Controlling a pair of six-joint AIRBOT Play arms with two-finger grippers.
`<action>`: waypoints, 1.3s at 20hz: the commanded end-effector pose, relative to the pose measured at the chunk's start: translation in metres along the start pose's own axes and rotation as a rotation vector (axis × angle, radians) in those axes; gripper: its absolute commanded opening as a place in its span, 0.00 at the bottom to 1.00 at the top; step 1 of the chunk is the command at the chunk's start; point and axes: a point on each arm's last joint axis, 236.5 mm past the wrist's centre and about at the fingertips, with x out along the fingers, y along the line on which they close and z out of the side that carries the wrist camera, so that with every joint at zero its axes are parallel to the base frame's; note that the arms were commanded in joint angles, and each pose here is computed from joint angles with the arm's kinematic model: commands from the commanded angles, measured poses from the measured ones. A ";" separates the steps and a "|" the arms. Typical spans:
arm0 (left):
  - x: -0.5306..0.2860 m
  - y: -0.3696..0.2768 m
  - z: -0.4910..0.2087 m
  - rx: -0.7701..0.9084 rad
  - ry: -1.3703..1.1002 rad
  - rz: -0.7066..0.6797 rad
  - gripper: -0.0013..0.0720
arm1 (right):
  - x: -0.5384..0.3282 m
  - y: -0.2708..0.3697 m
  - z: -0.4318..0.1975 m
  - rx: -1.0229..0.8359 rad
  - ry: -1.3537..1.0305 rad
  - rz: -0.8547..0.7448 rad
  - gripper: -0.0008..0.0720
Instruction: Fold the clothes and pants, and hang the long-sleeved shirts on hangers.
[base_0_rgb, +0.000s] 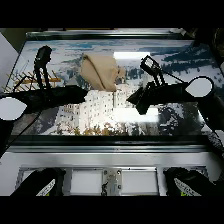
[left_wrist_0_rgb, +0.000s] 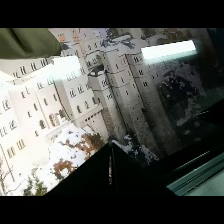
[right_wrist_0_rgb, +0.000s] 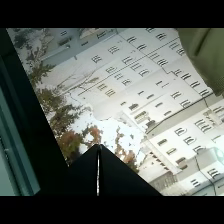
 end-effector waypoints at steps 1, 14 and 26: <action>0.000 0.000 0.000 -0.002 -0.001 0.001 0.03 | 0.000 0.000 0.000 0.000 0.001 0.001 0.04; 0.102 0.075 0.065 -0.027 -0.053 0.146 1.00 | 0.001 0.000 -0.001 0.001 0.002 0.001 0.04; 0.334 0.159 0.033 -0.180 0.163 0.130 1.00 | 0.001 0.000 -0.001 0.001 0.002 0.002 0.04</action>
